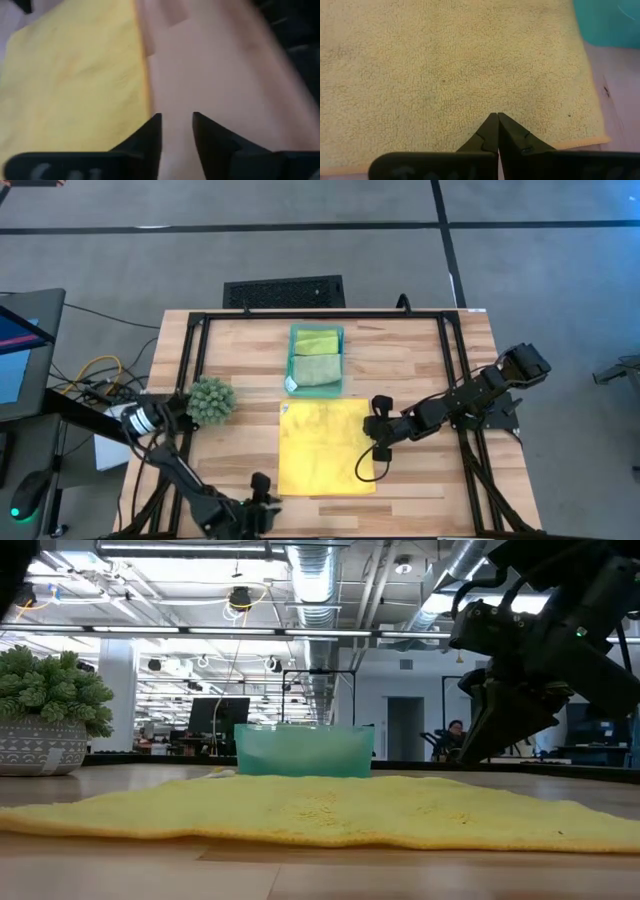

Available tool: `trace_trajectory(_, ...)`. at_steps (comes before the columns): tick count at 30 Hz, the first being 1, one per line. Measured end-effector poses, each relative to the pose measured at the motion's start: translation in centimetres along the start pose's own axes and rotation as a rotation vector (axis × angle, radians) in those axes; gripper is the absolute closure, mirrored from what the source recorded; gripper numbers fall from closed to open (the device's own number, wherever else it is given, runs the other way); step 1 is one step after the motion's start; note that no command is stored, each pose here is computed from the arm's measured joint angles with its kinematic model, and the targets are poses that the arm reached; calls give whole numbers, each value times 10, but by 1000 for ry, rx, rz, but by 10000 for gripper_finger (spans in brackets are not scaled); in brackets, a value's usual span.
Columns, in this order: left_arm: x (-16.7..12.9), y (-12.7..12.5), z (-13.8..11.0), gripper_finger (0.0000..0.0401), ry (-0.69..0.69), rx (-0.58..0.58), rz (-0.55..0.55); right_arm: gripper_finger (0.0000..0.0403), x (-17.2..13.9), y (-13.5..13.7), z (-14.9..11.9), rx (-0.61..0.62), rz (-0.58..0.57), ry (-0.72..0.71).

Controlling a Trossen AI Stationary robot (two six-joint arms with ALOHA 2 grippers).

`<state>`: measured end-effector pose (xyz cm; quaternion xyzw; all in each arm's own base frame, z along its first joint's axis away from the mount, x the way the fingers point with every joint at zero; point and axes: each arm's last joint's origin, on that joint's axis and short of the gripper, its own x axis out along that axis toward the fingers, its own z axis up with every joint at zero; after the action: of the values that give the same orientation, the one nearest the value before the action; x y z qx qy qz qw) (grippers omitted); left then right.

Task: Fold microfiber towels
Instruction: Fold the yellow microfiber cloth

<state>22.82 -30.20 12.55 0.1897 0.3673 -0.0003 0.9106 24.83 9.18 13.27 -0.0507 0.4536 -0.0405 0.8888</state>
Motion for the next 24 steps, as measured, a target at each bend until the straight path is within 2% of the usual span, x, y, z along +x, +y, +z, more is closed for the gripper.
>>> trace_trajectory(4,17,8,-7,263,60,12,67,378,0,0,0,-2,0,0)
trace_trajectory(8,24,19,-6,261,136,-34,59,378,0,0,0,-2,0,1)
trace_trajectory(13,27,24,-5,303,152,-13,62,378,0,1,0,-27,1,0)
trace_trajectory(16,30,26,-7,338,136,-1,114,378,-2,5,-1,-63,12,-5)
trace_trajectory(19,30,26,-6,373,124,-55,122,378,-10,13,1,-103,51,-47)
trace_trajectory(21,29,26,-6,392,122,-79,123,378,-13,21,2,-138,114,-71)
trace_trajectory(24,29,26,-6,395,111,-109,136,369,-20,38,3,-195,317,-105)
